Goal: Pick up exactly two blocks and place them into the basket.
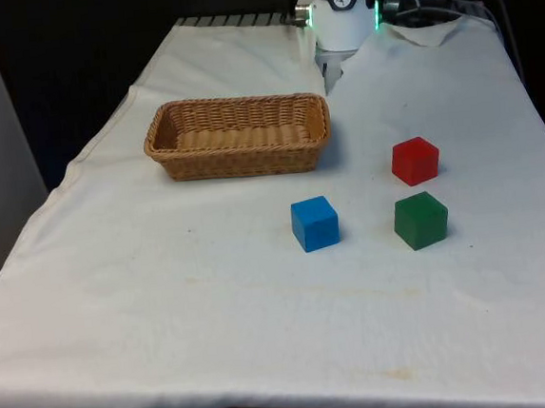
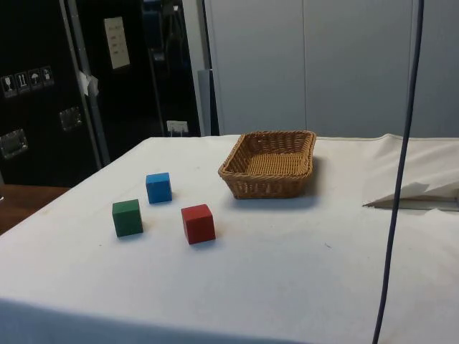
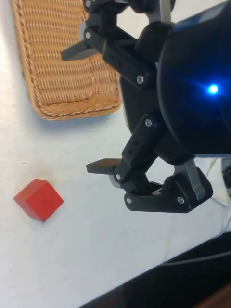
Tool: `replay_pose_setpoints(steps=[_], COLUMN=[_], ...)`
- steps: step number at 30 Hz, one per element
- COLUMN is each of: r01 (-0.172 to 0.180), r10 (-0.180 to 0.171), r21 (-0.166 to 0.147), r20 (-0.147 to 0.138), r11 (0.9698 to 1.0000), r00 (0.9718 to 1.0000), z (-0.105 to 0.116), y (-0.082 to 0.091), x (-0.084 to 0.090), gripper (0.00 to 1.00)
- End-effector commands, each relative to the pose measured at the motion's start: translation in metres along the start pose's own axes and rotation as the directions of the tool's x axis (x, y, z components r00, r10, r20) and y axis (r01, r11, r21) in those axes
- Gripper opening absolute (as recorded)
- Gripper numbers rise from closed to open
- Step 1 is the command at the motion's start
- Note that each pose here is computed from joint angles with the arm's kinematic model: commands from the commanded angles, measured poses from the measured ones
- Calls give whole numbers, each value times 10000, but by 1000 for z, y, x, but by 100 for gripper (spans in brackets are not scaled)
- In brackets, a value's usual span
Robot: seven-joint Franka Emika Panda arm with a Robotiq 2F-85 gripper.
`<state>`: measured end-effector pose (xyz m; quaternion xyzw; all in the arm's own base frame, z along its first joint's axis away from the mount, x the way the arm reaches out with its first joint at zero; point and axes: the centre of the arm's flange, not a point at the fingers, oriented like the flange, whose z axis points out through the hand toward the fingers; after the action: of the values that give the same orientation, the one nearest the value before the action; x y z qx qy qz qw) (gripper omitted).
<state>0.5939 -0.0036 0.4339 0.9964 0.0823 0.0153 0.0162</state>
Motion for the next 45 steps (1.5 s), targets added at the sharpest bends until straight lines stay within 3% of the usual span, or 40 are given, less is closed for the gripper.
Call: replay_pose_setpoints(steps=[1,9,10,11,17,18,19,26,27,28,32,33,35,36,39,43,44,45], r01=[101,554,428,590,827,764,868,1131,1064,1172,1344,1451,1535,1474,1688,1787,1743,1808], r10=[-101,-551,-426,-587,-816,-755,-856,-1108,-1038,-1146,-1310,-1415,-1497,-1437,-1648,-1768,-1707,-1797], r21=[-55,-462,-320,-509,-815,-727,-860,-1136,-1043,-1167,-1293,-1357,-1409,-1355,-1505,-1508,-1532,-1500], r20=[-7,72,59,78,162,153,168,267,293,285,339,362,369,369,387,259,360,211], r11=[9999,9974,9986,9970,9932,9944,9925,9871,9888,9862,9825,9801,9781,9797,9741,9723,9727,9720], r00=[9999,9985,9991,9982,9965,9970,9962,9935,9942,9930,9908,9893,9880,9889,9856,9839,9847,9835], z=[7,41,33,45,72,69,76,103,101,106,120,127,132,132,142,150,149,152], y=[0,-4,-2,-4,-7,-6,-8,-10,-9,-10,-11,-12,-13,-12,-12,-7,-9,-5], x=[3,22,17,25,43,41,46,65,64,67,75,78,81,81,87,91,90,92], gripper=[100,100,100,100,100,100,100,100,100,100,100,100,100,100,100,100,100,100])
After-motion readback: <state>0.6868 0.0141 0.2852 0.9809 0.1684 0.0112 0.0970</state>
